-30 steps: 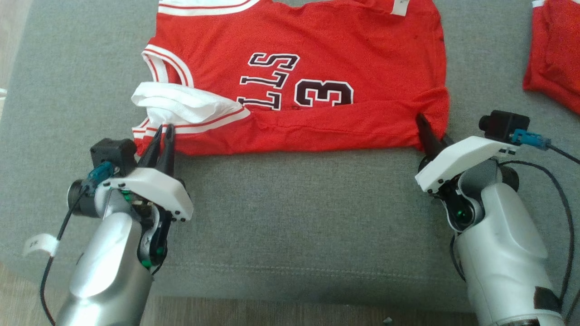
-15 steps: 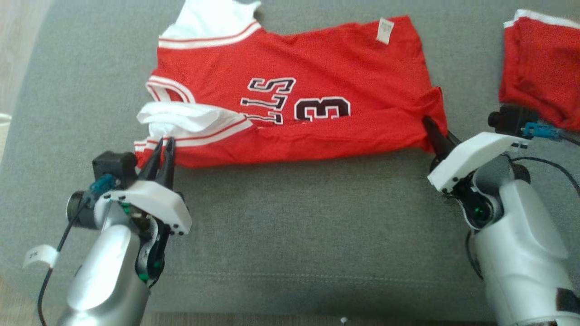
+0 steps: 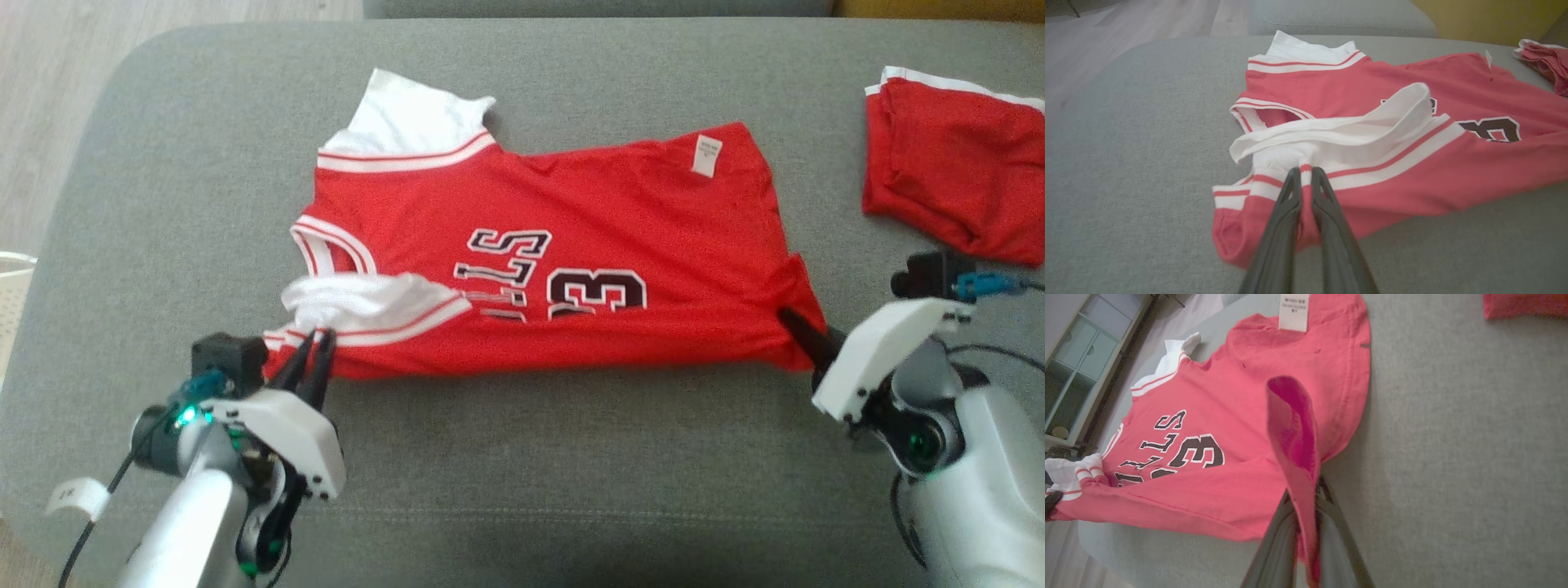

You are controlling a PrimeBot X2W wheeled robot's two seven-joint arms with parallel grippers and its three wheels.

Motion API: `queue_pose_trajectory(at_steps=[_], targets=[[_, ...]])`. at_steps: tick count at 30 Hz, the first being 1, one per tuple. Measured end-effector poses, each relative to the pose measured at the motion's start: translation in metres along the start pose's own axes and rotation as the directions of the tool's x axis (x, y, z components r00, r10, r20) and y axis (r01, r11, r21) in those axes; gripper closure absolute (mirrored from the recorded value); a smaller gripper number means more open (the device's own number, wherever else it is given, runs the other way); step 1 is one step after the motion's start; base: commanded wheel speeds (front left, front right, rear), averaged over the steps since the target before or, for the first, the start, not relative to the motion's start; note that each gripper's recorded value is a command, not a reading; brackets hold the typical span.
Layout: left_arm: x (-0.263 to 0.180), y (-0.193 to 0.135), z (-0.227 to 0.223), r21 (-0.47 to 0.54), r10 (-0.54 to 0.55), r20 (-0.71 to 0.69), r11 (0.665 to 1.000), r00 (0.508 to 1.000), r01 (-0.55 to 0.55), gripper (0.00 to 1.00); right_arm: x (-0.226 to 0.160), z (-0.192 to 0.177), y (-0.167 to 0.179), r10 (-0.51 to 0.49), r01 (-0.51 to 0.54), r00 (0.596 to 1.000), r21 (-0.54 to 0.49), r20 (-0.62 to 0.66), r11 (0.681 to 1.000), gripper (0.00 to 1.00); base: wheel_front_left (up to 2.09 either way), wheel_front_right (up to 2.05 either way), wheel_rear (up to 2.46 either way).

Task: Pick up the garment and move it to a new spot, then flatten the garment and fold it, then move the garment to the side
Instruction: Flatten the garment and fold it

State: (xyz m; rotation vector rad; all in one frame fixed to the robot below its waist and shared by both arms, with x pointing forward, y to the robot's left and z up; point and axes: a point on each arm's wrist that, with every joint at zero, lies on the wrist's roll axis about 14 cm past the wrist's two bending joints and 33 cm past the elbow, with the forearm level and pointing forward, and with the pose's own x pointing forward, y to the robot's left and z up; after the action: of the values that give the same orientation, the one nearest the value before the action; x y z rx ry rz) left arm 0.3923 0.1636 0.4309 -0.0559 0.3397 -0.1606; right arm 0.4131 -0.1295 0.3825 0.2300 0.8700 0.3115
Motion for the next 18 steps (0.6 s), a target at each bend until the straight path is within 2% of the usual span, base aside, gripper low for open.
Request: queue_pose_trajectory(at_steps=[7, 18], targets=[[-0.018, -0.008, -0.016, 0.011, -0.038, -0.069, 0.999, 0.997, 0.039, 1.00, -0.014, -0.029, -0.002, 0.007, -0.006, 0.997, 0.006, -0.079, 1.000, 1.00, 0.00, 0.00, 0.00], [-0.033, -0.023, -0.041, -0.006, -0.085, -0.160, 0.996, 0.984, 0.085, 1.00, -0.025, -0.057, -0.001, 0.019, -0.011, 0.993, 0.069, -0.117, 0.998, 1.00, 0.00, 0.00, 0.00]])
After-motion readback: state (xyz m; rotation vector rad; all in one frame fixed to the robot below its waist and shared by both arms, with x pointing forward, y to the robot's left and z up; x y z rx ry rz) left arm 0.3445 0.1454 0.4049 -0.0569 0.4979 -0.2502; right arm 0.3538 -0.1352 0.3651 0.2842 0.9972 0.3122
